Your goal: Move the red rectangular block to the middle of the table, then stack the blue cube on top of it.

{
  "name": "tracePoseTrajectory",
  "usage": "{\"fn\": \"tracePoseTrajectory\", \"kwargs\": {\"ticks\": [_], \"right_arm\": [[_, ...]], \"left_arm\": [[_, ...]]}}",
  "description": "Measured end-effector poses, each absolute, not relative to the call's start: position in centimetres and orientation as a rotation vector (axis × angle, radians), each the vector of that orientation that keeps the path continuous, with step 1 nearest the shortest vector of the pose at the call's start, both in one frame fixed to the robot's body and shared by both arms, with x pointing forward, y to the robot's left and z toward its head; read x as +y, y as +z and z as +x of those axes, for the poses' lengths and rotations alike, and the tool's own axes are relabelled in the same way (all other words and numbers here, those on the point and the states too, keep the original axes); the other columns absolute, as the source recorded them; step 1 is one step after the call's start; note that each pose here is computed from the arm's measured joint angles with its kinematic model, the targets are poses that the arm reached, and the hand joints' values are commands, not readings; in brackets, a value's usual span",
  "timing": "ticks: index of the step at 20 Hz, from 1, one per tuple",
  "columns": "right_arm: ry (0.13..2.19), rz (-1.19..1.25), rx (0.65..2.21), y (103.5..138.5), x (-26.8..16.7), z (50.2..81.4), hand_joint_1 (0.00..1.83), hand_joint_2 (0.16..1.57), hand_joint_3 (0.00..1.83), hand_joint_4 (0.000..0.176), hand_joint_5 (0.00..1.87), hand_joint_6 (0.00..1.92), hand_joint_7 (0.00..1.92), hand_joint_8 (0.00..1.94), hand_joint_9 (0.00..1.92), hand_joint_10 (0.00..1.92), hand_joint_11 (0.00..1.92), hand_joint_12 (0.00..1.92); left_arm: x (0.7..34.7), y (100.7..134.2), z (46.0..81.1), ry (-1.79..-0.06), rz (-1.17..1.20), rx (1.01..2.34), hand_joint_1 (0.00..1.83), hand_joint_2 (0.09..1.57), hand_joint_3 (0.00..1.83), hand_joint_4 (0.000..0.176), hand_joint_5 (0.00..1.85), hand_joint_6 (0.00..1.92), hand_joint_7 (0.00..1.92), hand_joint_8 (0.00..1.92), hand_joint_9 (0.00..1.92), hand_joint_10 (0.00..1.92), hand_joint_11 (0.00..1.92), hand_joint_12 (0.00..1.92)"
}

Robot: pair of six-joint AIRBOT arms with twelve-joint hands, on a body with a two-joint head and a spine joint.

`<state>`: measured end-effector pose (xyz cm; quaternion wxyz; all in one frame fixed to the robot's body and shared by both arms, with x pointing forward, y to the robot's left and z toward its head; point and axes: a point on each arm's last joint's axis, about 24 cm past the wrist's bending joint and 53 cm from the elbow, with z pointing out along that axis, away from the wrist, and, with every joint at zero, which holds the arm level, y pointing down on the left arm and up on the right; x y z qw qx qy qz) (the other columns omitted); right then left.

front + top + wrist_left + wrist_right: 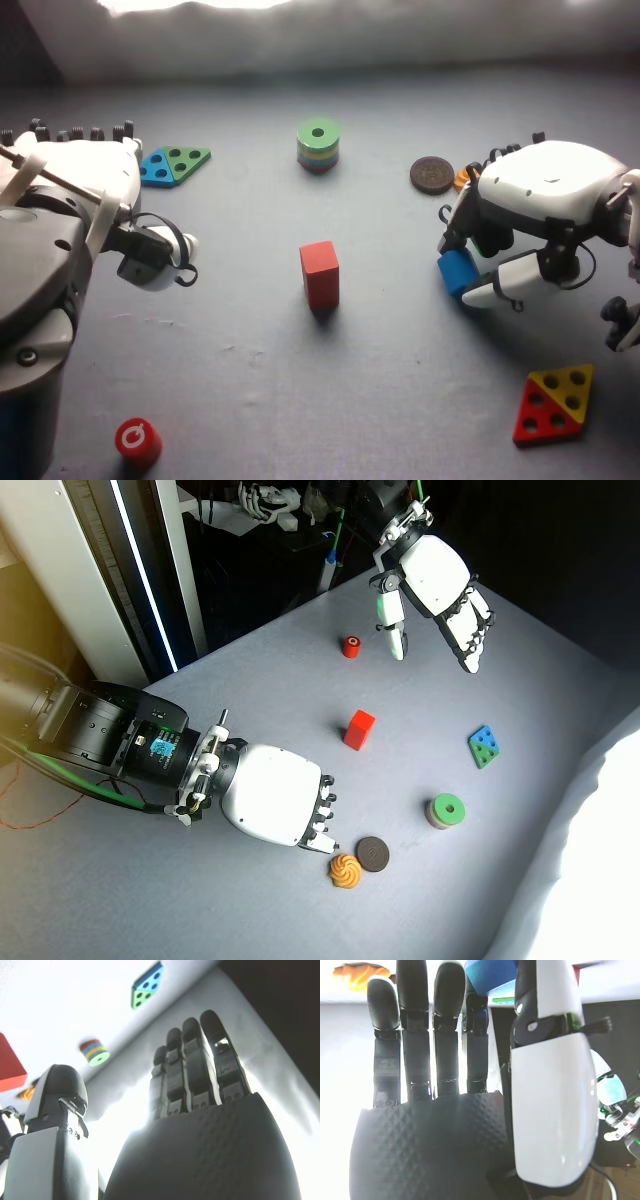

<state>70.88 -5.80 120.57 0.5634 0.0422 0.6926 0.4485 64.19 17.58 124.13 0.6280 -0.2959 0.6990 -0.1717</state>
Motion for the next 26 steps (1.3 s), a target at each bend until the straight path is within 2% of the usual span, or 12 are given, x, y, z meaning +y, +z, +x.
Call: {"fn": "tracePoseTrajectory", "kwargs": {"ticks": [8,10,11,13,15,18,20,21,26], "right_arm": [[1.084,0.049,1.64,125.0,-4.4,71.3,1.27,1.08,0.0,0.0,1.44,0.0,0.9,1.3,0.89,1.12,0.51,1.58],[1.095,0.036,1.649,126.0,-3.9,71.2,1.27,1.07,0.0,0.0,1.45,0.0,0.92,1.28,0.91,1.11,0.53,1.56],[1.103,0.031,1.65,126.6,-3.7,71.2,1.28,1.07,0.0,0.0,1.46,0.0,0.93,1.25,0.93,1.1,0.55,1.55],[1.133,0.033,1.668,127.8,-3.1,71.0,1.27,1.06,0.0,0.0,1.47,0.0,0.93,1.23,0.91,1.12,0.49,1.58],[1.171,0.044,1.673,128.7,-2.4,70.8,1.27,1.07,0.0,0.0,1.46,0.0,0.92,1.26,0.9,1.12,0.45,1.59],[1.241,0.042,1.665,130.6,-0.4,70.2,1.27,1.07,0.0,0.0,1.45,0.0,0.91,1.29,0.89,1.16,0.46,1.61],[1.31,0.063,1.654,132.0,1.0,69.7,1.27,1.07,0.0,0.0,1.44,0.0,0.92,1.29,0.91,1.15,0.49,1.6],[1.332,0.06,1.647,132.5,1.7,69.4,1.27,1.07,0.0,0.0,1.45,0.0,0.93,1.27,0.91,1.11,0.48,1.58],[1.385,0.069,1.637,133.3,3.0,68.8,1.28,1.07,0.0,0.0,1.45,0.0,0.94,1.26,0.91,1.13,0.51,1.56]], "left_arm": [[17.7,124.1,64.2,-0.39,-0.685,1.603,0.43,1.25,0.0,0.0,0.13,0.0,0.26,0.0,0.25,0.0,0.0,0.77],[17.7,124.1,64.2,-0.39,-0.685,1.603,0.47,1.24,0.0,0.0,0.15,0.01,0.28,0.01,0.27,0.01,0.0,0.83],[17.7,124.1,64.2,-0.39,-0.686,1.602,0.43,1.25,0.0,0.0,0.15,0.0,0.29,0.01,0.28,0.01,0.0,0.84],[17.7,124.1,64.2,-0.39,-0.686,1.602,0.42,1.25,0.0,0.0,0.15,0.01,0.3,0.01,0.28,0.01,0.0,0.86],[17.7,124.1,64.2,-0.39,-0.686,1.601,0.4,1.26,0.0,0.0,0.14,0.0,0.28,0.0,0.27,0.0,0.0,0.79],[17.9,124.2,64.3,-0.388,-0.689,1.599,0.42,1.25,0.0,0.0,0.14,0.01,0.27,0.0,0.26,0.0,0.0,0.77],[17.9,124.4,64.4,-0.391,-0.694,1.591,0.44,1.25,0.0,0.0,0.15,0.01,0.28,0.0,0.28,0.01,0.0,0.84],[17.9,124.6,64.4,-0.393,-0.689,1.586,0.45,1.24,0.0,0.0,0.14,0.0,0.27,0.0,0.27,0.0,0.0,0.8],[17.9,124.5,64.4,-0.394,-0.692,1.59,0.48,1.23,0.0,0.0,0.12,0.0,0.27,0.0,0.26,0.0,0.0,0.81]]}}
